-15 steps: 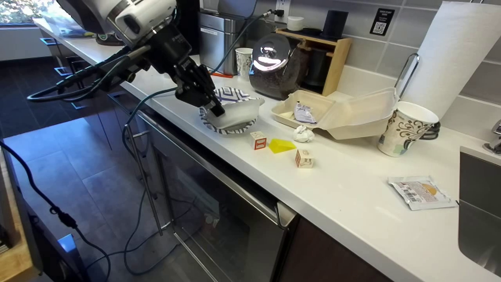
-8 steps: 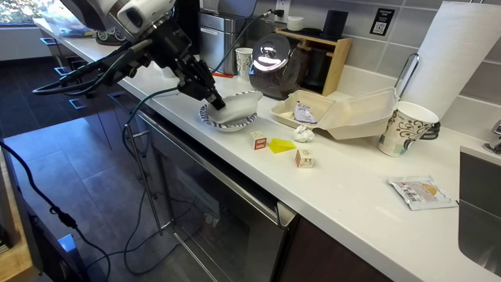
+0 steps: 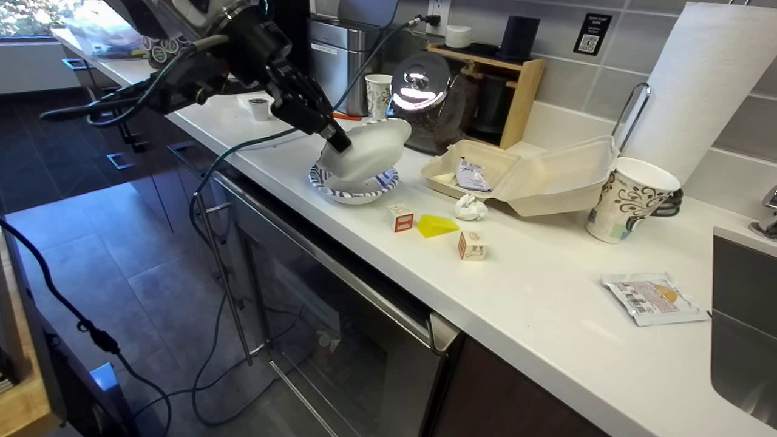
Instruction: Put the purple packet in the pack, and then pour the bowl's contents into the empty one
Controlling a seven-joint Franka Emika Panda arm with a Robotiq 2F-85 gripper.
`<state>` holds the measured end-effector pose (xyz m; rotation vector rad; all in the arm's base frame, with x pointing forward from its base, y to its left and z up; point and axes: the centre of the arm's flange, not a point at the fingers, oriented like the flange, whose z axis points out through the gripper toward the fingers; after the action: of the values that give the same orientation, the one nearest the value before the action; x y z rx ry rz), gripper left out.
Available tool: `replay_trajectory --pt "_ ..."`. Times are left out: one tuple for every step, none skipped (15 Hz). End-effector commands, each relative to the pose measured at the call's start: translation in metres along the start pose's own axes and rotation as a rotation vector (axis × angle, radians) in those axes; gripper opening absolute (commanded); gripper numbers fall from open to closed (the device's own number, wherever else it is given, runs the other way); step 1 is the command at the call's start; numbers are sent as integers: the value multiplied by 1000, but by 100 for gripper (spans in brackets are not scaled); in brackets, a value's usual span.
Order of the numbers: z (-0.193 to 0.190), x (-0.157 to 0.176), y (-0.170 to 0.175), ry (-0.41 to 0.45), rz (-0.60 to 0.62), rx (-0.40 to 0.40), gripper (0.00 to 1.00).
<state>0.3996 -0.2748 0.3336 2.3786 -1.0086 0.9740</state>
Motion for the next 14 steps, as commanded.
replay_trajectory --pt "-23 25 -9 30 -27 -44 1" --pt "-24 27 -9 42 -35 -53 1" --pt "-25 29 -9 54 -43 -62 1" --pt "-26 31 -9 64 -55 -69 1" --pt "-27 33 -9 70 -65 -76 1" --pt "-27 35 -9 75 -80 -81 1" --pt "-28 36 -10 80 -90 -88 1" --pt "-27 38 -9 87 -99 -98 1" --pt "-29 40 -9 94 -108 -110 1" --pt "-30 41 -8 102 -115 -120 1" --pt "-31 43 -8 106 -123 -125 1" --pt "-32 45 -7 114 -128 -134 1" --pt "-33 46 -7 118 -135 -140 1" --pt "-33 47 -8 121 -142 -145 1"
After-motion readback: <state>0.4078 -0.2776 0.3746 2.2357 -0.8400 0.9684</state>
